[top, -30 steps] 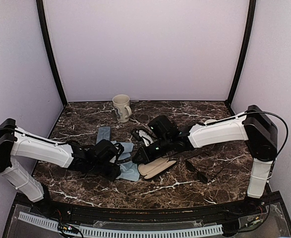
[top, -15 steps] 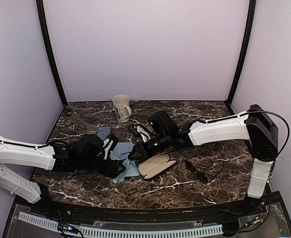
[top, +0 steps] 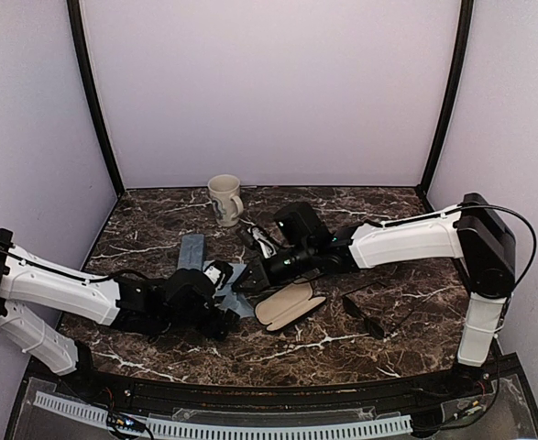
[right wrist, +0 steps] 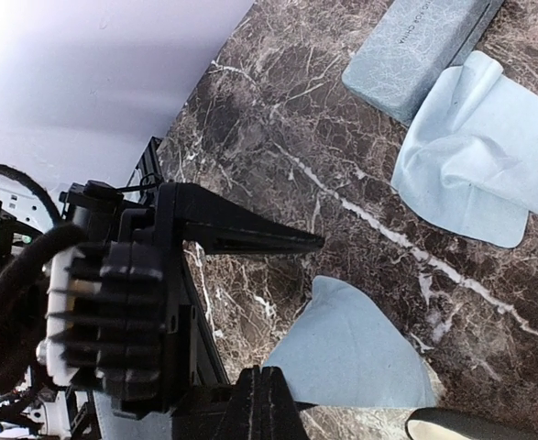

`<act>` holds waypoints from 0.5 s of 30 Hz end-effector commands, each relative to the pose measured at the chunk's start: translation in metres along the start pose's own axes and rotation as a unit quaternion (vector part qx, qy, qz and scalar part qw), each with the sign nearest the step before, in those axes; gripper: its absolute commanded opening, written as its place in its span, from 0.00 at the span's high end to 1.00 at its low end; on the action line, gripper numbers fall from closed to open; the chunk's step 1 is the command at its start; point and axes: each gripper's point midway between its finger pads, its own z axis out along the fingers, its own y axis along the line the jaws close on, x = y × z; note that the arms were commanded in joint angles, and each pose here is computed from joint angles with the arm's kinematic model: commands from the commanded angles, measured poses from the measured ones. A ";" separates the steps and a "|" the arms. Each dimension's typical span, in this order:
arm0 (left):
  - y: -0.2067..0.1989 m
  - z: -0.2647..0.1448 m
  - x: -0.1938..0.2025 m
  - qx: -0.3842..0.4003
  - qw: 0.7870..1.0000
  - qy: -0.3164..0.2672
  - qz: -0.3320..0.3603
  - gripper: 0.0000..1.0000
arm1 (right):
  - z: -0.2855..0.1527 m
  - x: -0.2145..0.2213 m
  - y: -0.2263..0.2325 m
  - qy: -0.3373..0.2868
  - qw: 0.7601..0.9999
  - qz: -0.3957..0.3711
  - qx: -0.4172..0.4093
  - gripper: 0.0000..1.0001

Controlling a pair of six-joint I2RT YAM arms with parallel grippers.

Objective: Organize the sunglasses
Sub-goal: Place the glasses cleaning cloth at the center of the board.

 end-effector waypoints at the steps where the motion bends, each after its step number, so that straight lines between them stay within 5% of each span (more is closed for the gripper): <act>1: 0.021 -0.001 -0.016 -0.070 0.997 -0.035 -0.026 0.15 | -0.017 -0.028 0.030 -0.037 0.999 -0.017 -0.034 1.00; 15: 0.009 0.019 -0.022 -0.064 0.997 -0.041 -0.018 0.12 | -0.015 -0.026 0.023 -0.035 0.999 -0.011 -0.031 1.00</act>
